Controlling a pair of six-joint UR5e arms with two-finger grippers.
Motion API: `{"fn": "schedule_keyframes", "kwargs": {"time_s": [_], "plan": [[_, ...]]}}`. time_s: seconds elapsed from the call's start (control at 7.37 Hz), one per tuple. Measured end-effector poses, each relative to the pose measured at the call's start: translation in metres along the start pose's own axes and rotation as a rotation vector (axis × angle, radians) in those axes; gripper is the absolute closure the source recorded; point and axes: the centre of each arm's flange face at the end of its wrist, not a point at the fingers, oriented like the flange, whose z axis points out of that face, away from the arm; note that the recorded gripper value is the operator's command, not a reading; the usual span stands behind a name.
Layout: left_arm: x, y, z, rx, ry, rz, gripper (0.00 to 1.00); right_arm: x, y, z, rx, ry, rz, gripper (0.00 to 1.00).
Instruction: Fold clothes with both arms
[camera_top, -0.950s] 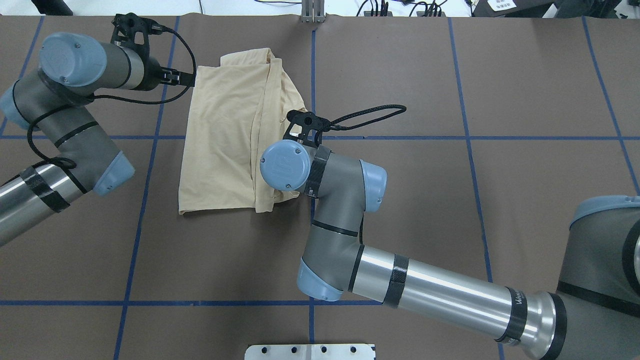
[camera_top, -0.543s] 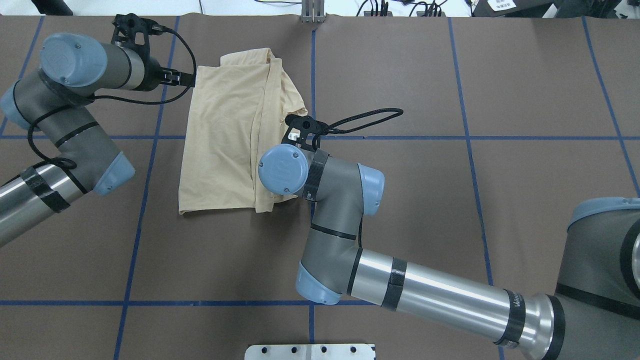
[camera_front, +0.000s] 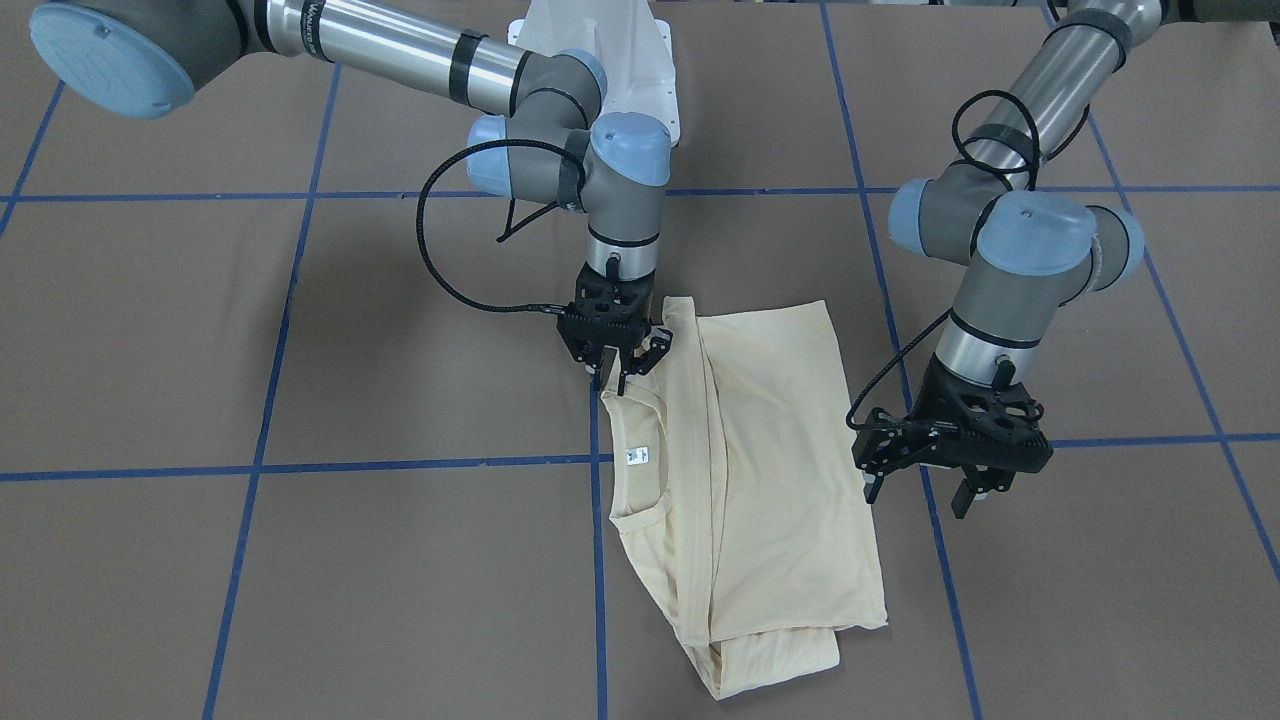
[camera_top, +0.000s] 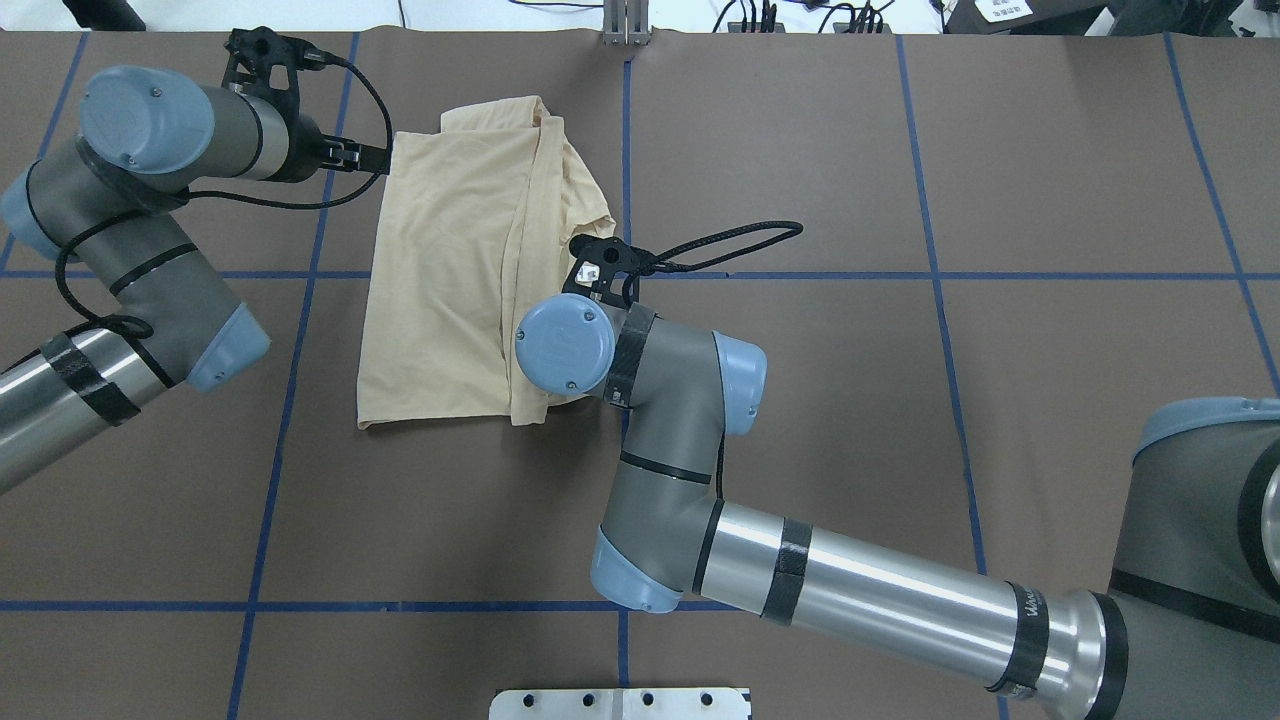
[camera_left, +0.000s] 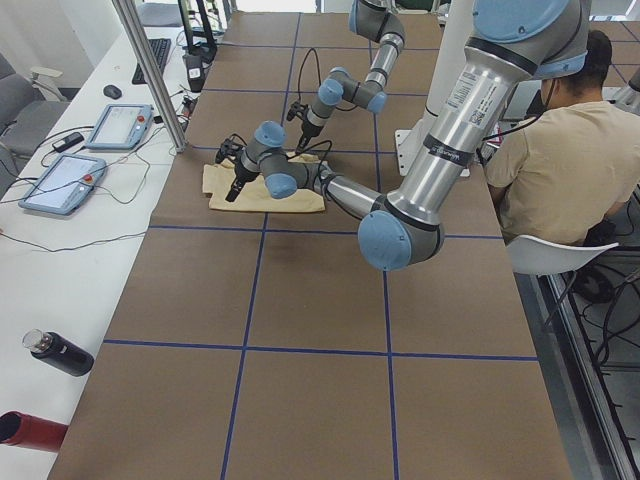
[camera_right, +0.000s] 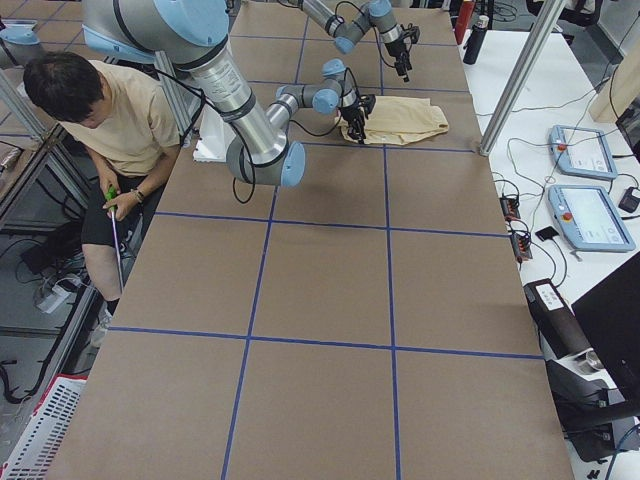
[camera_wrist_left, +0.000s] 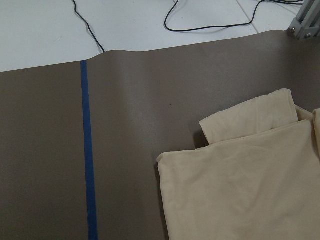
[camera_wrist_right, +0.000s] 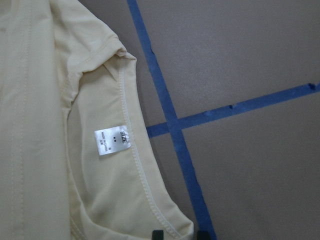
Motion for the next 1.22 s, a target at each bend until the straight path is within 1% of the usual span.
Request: {"fn": "schedule_keyframes", "kwargs": {"time_s": [0.41,0.54,0.68,0.81,1.09,1.22], "plan": [[0.001,0.0,0.0,0.0,0.002,0.0,0.0,0.001,-0.001,-0.002,-0.001,-0.002,-0.006,1.0],[0.001,0.0,-0.001,0.001,0.002,-0.001,0.0,0.011,-0.002,-0.004,-0.005,-0.006,-0.011,1.0],[0.001,0.0,-0.001,0.002,0.003,-0.005,0.0,0.036,-0.002,-0.009,-0.008,-0.013,-0.023,1.0],[0.002,-0.001,-0.002,0.004,0.005,-0.013,0.0,0.078,-0.002,-0.017,-0.009,-0.02,-0.037,1.0],[0.002,0.0,-0.003,0.004,0.005,-0.02,0.0,0.167,0.01,-0.036,-0.012,-0.027,-0.063,1.0],[0.002,0.001,-0.002,0.002,0.005,-0.021,0.0,0.188,0.017,-0.043,-0.002,-0.028,-0.071,1.0]]}}
